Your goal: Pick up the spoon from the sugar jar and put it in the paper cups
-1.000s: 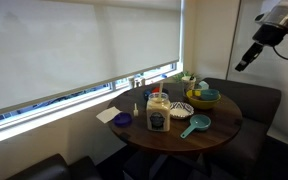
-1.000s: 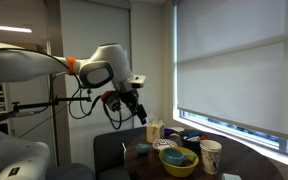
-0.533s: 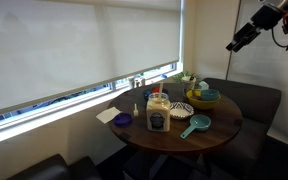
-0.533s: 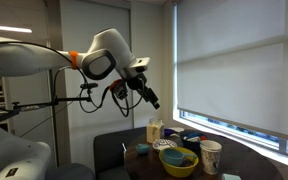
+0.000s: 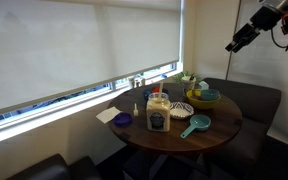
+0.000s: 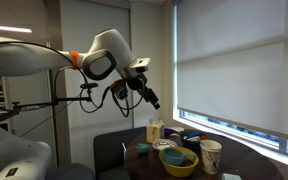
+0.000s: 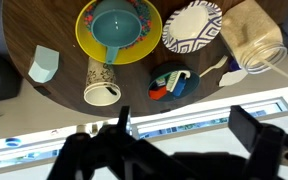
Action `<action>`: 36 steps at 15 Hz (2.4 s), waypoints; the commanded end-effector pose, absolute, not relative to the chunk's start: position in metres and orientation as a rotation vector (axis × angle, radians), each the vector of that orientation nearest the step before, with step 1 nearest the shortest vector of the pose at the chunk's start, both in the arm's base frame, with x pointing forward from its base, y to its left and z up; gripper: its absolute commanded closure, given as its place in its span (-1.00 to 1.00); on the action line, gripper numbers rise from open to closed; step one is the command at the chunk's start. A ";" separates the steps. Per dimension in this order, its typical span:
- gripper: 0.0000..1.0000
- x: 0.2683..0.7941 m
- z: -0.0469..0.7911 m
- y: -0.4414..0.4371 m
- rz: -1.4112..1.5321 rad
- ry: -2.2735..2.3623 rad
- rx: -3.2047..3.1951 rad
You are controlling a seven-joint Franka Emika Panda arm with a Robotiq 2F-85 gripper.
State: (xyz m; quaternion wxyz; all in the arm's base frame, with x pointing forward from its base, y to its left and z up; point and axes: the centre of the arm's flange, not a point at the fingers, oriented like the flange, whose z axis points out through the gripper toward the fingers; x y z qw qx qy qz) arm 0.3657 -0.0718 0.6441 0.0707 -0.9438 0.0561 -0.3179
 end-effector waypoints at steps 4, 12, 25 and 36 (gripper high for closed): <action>-1.00 0.448 0.649 -0.060 -0.820 -0.115 -2.749; -1.00 0.545 0.650 0.025 -0.463 -0.653 -2.725; -1.00 0.544 0.640 0.074 -0.330 -0.578 -2.925; -1.00 0.597 0.627 0.193 -0.145 -0.942 -3.220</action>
